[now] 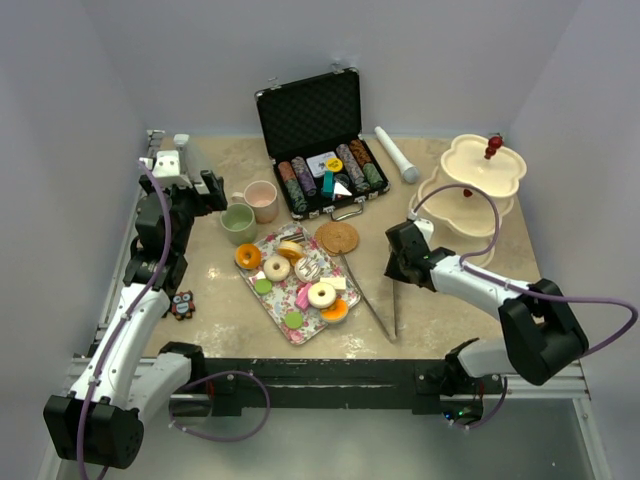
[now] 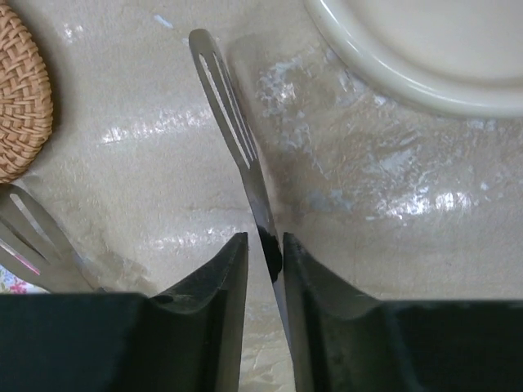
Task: Serve the afternoon tea
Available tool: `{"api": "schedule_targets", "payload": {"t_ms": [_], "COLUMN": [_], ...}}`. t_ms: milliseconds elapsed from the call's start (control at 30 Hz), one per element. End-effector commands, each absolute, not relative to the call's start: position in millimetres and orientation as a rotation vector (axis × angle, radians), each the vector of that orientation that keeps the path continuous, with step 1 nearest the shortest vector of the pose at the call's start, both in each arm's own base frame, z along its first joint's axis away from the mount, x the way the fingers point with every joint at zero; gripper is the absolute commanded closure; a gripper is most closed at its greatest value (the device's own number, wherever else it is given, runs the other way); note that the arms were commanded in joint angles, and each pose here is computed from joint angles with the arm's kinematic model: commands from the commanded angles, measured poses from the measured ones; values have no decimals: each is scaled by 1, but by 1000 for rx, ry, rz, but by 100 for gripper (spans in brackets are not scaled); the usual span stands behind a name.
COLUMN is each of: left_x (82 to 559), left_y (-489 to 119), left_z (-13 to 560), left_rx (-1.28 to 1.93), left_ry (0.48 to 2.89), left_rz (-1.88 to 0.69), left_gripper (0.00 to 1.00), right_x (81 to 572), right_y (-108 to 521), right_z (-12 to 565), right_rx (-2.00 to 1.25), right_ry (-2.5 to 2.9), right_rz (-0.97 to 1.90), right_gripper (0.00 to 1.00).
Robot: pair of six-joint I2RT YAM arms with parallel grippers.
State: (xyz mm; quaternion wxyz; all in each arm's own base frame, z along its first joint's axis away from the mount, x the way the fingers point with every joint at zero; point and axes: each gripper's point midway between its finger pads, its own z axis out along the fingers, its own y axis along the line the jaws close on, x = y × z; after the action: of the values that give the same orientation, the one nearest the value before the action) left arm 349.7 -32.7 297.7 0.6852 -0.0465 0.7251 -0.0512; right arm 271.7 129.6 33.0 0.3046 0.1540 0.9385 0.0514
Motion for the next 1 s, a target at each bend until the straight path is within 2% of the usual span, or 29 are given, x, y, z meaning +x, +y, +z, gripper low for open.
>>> {"api": "schedule_targets", "payload": {"t_ms": [0,167,233,300,567,833,967], "left_x": [349,349,349,350,351,352,351], "left_y": [-37,-38,-38,-38,-40,-41,-42], "left_z": [312,311,310,310,308,306,306], "left_rx": [-88,-85,-84,-85,-79,-75,-72], "left_ry": [1568,1572,1575,1573,1578,1582,1579], "left_rz": [-138,-140,-139,-140,-148,-151,-155], "left_gripper": [0,0,0,0,0,0,0], "right_x": [279,281,283,288,312,390,423], "right_y": [137,140,142,147,156,178,191], "right_z": [33,35,40,52,122,211,205], "right_rx": [392,380,362,335,199,-166,-300], "right_ry": [2466,2461,2455,2434,2282,2022,2038], "right_rz": [170,181,192,218,269,133,34], "right_gripper": [80,88,96,100,100,100,100]}}
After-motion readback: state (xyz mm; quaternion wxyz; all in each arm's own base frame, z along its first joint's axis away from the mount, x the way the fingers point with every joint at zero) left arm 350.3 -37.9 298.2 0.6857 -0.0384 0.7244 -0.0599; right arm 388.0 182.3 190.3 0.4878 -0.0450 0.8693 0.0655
